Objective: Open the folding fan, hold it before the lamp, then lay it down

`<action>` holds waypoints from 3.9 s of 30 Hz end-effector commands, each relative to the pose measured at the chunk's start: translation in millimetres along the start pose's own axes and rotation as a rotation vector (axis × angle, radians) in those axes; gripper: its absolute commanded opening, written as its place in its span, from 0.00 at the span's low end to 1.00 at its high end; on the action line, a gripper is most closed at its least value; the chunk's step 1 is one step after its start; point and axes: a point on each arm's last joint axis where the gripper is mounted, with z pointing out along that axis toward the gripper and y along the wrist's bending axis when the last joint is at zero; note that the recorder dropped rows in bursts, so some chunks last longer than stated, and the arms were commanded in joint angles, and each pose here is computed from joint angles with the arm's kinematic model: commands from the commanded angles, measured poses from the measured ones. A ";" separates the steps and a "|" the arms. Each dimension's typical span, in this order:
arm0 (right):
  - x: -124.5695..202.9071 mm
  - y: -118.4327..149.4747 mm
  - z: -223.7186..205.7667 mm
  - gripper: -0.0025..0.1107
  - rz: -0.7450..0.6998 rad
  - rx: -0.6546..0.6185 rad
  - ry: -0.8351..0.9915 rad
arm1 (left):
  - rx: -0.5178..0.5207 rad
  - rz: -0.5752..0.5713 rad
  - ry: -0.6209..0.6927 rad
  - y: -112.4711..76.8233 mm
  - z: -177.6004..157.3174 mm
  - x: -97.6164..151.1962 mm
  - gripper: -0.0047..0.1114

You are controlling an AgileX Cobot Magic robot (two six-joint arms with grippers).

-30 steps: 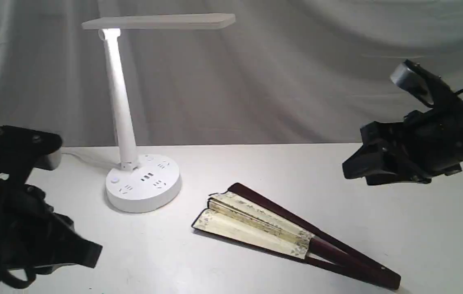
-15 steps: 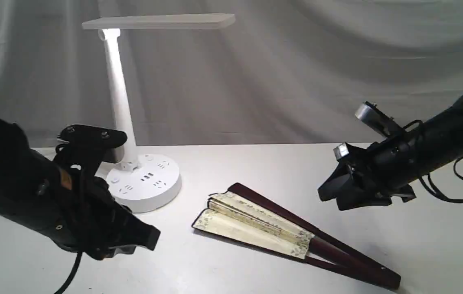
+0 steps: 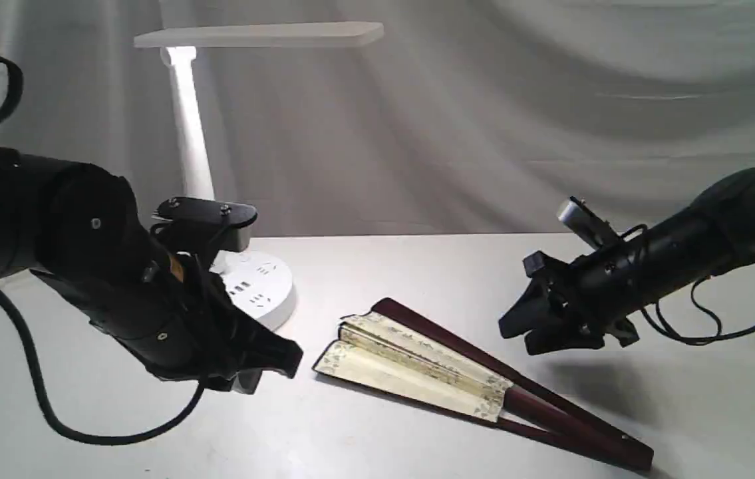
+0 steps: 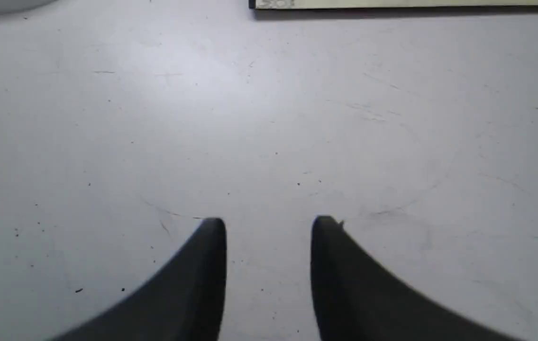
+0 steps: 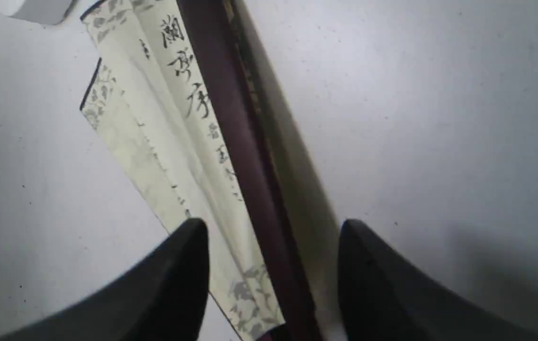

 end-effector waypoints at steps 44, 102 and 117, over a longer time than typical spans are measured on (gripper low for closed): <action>12.8 17.3 60.2 0.02 -0.002 -0.232 0.091 | 0.009 -0.014 0.007 -2.5 3.3 -1.2 0.30; -12.4 81.7 6.9 0.02 0.020 -0.388 -0.096 | 0.131 -0.246 -0.997 20.0 -10.9 91.9 0.30; -10.5 89.9 13.9 0.02 0.027 -0.399 -0.077 | 0.486 -0.937 -0.747 26.3 57.8 73.5 0.30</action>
